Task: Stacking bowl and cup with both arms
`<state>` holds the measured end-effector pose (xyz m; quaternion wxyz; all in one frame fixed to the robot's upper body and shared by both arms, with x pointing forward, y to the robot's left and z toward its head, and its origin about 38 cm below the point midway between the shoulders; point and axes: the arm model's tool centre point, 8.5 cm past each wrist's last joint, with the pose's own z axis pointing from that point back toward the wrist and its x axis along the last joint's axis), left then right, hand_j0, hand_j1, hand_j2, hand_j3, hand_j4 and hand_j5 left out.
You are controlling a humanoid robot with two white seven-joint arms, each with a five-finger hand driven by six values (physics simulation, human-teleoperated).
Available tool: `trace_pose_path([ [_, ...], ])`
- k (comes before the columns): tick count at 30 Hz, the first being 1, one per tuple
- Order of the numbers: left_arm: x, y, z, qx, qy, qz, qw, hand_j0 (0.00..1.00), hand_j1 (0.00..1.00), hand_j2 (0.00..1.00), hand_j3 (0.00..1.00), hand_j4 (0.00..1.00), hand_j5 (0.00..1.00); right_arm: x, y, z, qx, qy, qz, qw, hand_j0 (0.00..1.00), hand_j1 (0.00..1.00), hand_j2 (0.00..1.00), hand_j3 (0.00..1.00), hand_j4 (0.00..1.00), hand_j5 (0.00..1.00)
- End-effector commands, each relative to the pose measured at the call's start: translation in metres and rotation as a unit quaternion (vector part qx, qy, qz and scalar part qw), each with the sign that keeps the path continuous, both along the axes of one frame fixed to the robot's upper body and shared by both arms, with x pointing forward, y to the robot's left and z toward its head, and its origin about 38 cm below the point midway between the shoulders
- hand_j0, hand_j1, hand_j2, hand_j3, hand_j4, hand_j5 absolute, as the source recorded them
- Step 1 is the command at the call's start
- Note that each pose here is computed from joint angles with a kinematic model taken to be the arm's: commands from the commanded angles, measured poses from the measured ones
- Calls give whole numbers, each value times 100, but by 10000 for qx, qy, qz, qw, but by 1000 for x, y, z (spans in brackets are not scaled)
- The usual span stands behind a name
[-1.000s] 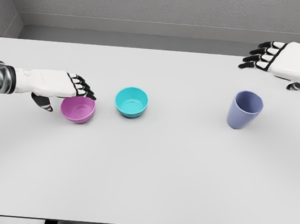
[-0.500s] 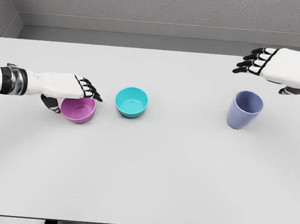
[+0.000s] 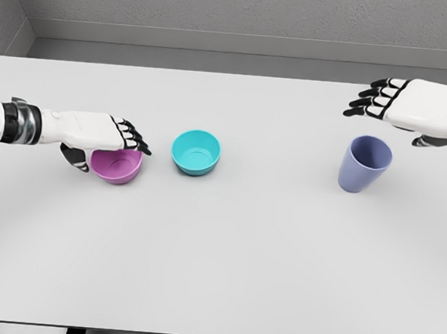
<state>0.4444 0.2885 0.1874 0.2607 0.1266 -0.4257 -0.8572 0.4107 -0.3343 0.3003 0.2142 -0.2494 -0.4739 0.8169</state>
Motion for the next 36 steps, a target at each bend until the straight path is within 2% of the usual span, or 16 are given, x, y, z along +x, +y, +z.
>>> trace_pose_path([
  [1,0,0,0,-14,9,12,10000,100,100,100,100,100,100,-1,0,-4,-13,67,-3,10000,100,100,100,100,100,100],
  [3,1,2,-1,-8,21,39,10000,100,100,100,100,100,100,-4,-1,-14,-27,183,-13,9998,100,100,100,100,100,100],
  [8,1,3,-3,-4,46,59,10000,100,100,100,100,100,100,-2,-1,-10,-34,127,-10,9999,100,100,100,100,100,100],
  [10,1,2,-3,-3,51,54,10000,100,100,100,100,100,100,-3,2,-16,-66,214,27,9997,100,100,100,100,100,100],
  [16,-1,-2,-9,13,119,0,9999,100,100,100,100,100,100,-4,2,-20,-71,258,30,9996,100,100,100,100,100,100],
  [36,0,-7,-9,-19,114,-33,9999,100,100,100,100,100,100,-5,7,-35,-188,437,106,9988,100,100,100,100,100,100],
])
